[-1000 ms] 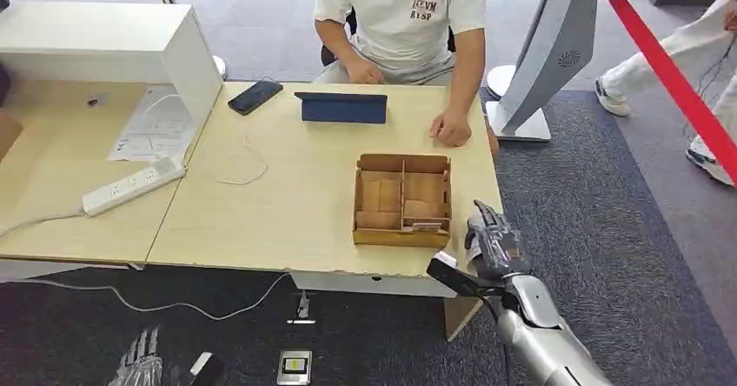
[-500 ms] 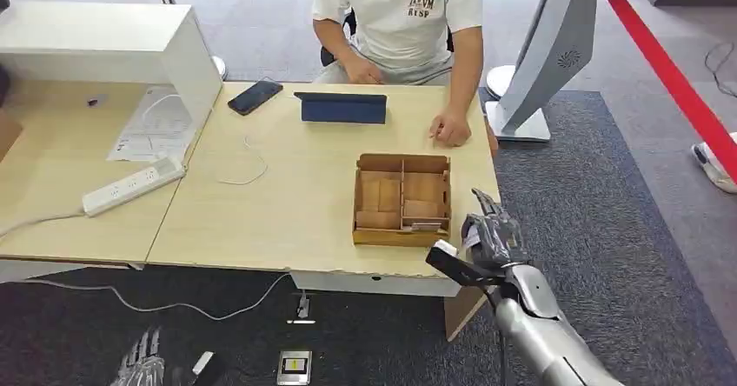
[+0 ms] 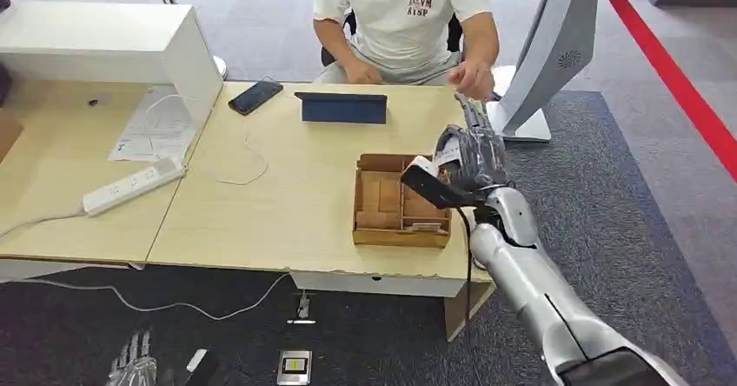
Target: Pass the card to the sensor for recognition and then transmit it.
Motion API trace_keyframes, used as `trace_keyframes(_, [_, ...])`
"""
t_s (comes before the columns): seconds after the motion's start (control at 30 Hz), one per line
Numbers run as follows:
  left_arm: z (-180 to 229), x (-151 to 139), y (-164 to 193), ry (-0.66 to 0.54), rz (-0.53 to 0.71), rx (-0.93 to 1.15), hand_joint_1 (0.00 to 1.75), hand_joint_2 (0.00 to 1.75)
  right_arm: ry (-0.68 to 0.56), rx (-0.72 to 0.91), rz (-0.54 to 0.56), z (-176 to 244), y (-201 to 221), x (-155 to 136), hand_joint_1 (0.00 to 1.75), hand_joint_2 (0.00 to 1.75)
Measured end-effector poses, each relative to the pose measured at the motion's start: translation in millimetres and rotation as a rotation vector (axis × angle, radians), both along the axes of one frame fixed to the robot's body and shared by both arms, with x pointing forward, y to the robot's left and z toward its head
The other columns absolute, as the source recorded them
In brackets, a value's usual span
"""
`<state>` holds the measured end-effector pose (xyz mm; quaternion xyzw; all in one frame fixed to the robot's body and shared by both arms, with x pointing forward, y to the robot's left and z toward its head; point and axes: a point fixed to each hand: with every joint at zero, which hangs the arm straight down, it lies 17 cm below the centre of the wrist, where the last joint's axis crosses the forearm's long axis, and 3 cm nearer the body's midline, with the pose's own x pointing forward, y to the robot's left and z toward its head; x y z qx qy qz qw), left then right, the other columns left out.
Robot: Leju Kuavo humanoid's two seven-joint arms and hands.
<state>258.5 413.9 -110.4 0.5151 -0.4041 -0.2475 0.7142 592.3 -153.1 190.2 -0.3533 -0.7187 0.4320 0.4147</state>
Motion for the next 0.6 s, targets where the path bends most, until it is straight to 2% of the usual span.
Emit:
trace_keyframes(0.17, [-4.7,-10.8,15.2,0.05,0.116,0.005,0.0,1.75,-0.013,0.023,0.064,9.7,37.6,-6.9,1.75,1.75])
trace_keyframes(0.27, [-5.7,-13.1,14.5,0.07,0.139,0.011,0.0,1.75,-0.008,0.056,0.111,15.9,62.6,-12.3,1.75,1.75])
trace_keyframes(0.43, [-3.5,-6.4,-3.1,0.08,0.106,0.021,0.0,1.75,-0.003,0.117,0.188,29.8,90.8,-20.6,1.75,1.75])
trace_keyframes(0.6, [4.3,9.6,-29.3,0.052,0.003,0.031,0.0,1.75,-0.041,0.141,0.232,57.0,105.5,-22.7,1.75,1.75])
